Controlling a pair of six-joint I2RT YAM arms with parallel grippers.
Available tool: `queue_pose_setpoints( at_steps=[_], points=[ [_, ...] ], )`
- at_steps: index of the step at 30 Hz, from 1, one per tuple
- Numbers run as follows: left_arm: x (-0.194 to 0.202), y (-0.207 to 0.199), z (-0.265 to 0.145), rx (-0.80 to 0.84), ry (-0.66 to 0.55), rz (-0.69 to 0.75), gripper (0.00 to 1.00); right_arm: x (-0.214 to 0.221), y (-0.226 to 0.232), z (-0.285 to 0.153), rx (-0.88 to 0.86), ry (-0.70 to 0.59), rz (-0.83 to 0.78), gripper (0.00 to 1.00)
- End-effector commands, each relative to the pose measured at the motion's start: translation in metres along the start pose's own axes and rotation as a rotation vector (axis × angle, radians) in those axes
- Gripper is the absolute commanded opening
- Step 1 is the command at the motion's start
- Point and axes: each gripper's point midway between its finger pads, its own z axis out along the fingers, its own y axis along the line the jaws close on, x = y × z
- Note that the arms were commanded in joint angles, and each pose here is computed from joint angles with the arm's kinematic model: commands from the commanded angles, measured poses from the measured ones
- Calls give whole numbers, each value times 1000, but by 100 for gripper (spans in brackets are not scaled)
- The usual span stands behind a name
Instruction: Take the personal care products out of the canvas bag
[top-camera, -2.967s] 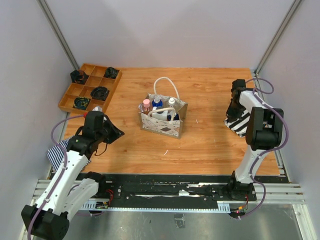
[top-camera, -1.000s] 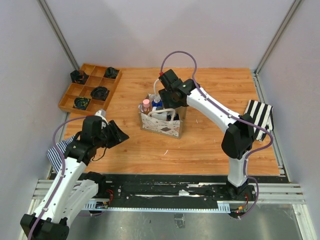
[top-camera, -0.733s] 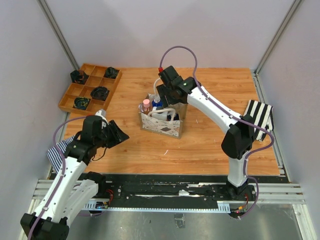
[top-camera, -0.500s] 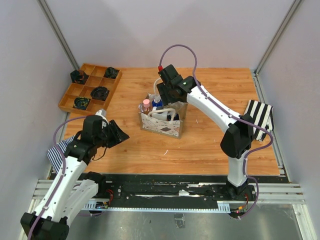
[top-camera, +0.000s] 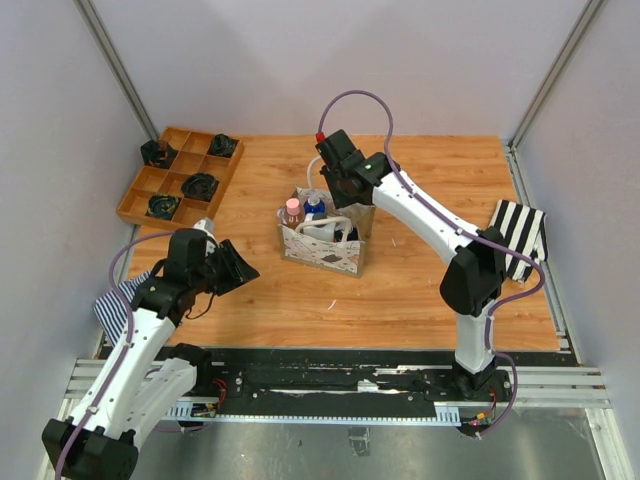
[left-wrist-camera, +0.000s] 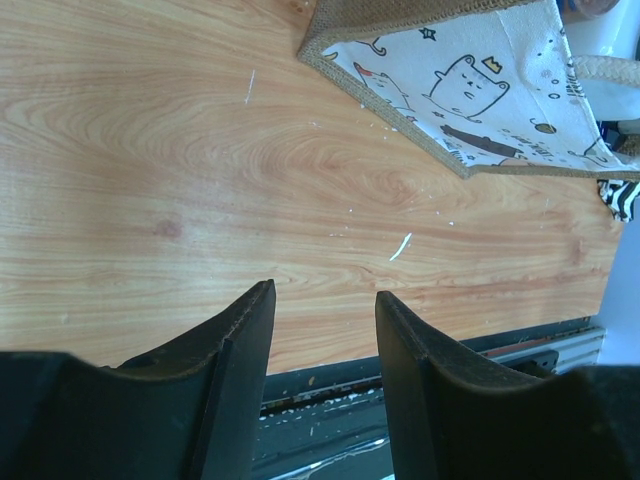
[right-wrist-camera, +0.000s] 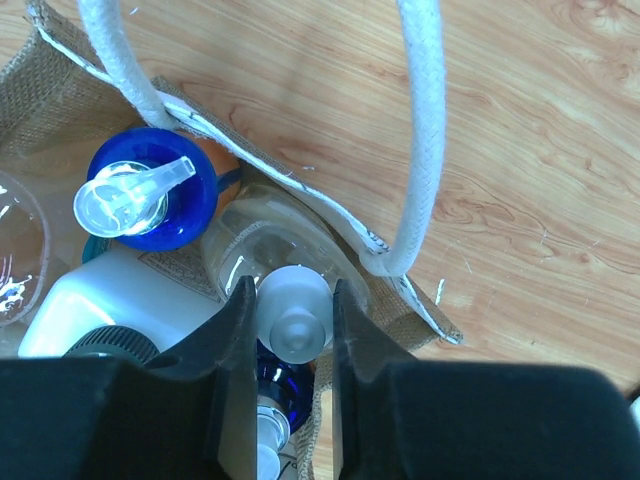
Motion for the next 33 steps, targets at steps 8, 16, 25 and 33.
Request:
queue_pose_setpoints(
  at_steps=[8, 16, 25, 33],
  points=[
    [-14, -17, -6, 42, -32, 36, 50, -71, -20, -109, -21, -257, 29, 1],
    [-36, -18, -11, -12, -90, 46, 49, -115, -75, -221, 98, -486, 62, 1],
    [-125, -83, -4, 53, -258, 73, 52, -80, -129, -242, 208, -443, 132, 1],
    [-135, -154, 42, 78, -237, 182, 58, -18, -148, -184, 243, -283, 160, 1]
  ],
)
